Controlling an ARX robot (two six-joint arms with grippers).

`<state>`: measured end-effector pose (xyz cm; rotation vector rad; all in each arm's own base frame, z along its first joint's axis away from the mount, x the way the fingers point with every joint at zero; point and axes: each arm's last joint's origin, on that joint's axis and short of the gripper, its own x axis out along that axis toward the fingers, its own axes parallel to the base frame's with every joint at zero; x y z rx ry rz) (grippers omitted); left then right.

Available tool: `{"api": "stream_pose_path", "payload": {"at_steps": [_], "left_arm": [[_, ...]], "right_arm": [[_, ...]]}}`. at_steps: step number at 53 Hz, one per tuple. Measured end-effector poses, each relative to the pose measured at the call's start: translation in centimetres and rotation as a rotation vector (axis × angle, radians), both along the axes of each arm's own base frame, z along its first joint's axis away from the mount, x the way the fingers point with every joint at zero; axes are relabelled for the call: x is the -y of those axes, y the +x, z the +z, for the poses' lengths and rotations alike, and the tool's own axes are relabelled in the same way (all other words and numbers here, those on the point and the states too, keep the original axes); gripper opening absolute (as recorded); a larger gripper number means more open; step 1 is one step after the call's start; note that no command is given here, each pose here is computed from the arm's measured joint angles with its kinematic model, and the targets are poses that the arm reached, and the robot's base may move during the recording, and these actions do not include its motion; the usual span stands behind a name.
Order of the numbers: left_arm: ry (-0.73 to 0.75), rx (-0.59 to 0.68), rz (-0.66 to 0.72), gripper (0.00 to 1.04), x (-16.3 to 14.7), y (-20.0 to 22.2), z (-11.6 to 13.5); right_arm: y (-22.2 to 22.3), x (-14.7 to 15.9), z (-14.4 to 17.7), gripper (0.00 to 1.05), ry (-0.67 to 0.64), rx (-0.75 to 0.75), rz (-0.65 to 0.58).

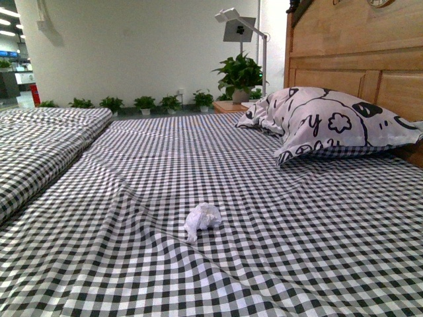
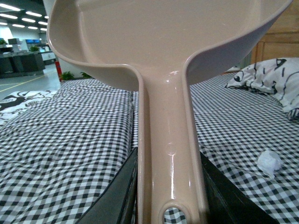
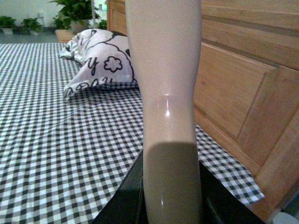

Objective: Clean up trash

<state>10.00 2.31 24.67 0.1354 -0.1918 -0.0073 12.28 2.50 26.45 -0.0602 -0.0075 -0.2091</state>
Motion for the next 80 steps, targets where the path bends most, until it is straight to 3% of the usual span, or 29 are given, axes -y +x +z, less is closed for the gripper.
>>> {"api": "stream_pose_path", "payload": {"at_steps": [5, 9, 14, 27, 42, 59, 80], "left_arm": [[-0.005, -0.017, -0.013, 0.28, 0.0, 0.1, -0.1], [-0.039, -0.187, -0.109, 0.28, -0.2, 0.5, 0.2], [-0.038, -0.305, -0.190, 0.28, -0.6, 2.2, 0.5], [0.191, -0.388, -0.332, 0.28, -2.2, 8.2, 0.6], [0.493, -0.612, -0.497, 0.28, -3.5, 13.2, -3.1], [0.639, -0.591, -0.541, 0.28, -3.7, 16.0, -4.3], [0.645, -0.642, -0.589, 0.28, -3.6, 17.2, -6.4]], "right_arm": [[0.1, 0.0, 0.0, 0.19, -0.003, -0.005, -0.002], [0.1, 0.0, -0.1, 0.19, -0.003, -0.005, -0.015], [0.1, 0.0, -0.1, 0.19, -0.003, -0.004, -0.013], [0.0, 0.1, 0.0, 0.19, -0.001, 0.001, -0.011], [0.0, 0.1, 0.0, 0.19, -0.001, 0.001, -0.011], [0.0, 0.1, 0.0, 0.19, -0.001, 0.001, -0.011], [0.0, 0.1, 0.0, 0.19, -0.001, 0.001, -0.011]]}}
